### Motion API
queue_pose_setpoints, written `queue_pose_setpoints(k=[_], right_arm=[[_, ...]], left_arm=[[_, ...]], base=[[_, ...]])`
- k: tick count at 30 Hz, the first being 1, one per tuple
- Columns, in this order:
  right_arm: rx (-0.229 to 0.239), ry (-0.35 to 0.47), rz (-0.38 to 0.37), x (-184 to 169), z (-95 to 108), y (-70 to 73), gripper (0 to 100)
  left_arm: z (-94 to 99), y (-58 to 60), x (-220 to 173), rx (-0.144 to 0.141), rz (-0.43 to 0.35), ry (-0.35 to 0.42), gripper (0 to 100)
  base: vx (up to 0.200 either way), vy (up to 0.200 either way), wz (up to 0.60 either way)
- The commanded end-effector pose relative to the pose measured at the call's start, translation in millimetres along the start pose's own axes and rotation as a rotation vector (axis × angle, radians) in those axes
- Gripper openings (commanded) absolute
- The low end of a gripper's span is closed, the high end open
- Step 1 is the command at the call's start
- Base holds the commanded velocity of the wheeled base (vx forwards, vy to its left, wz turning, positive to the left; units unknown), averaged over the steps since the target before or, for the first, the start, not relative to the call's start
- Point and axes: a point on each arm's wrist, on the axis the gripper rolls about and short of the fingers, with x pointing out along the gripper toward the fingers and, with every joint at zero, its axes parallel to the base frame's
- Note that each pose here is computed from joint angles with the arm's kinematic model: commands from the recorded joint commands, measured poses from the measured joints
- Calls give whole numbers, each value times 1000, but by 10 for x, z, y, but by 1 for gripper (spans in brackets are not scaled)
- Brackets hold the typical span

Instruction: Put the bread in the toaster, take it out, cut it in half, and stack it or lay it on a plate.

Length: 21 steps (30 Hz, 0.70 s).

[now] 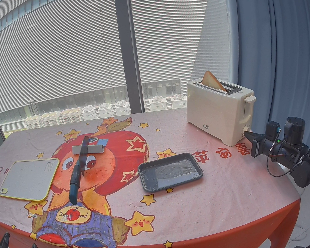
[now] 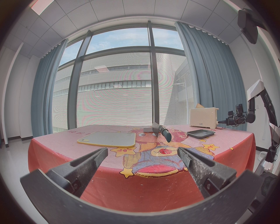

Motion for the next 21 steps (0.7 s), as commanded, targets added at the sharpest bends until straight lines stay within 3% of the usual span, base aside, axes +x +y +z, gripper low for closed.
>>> queue_pose_setpoints(k=[1,9,21], right_arm=[[-11,-55,3,-97,168,28,0],[-29,-159,5,-292,486,64,0],[-46,-259,-1,-435,749,72,0]], left_arm=[[-45,0,12,0,0,17,100],[-45,0,12,0,0,17,100],[-45,0,12,0,0,17,100]], base=[[0,0,0],[0,0,0],[0,0,0]])
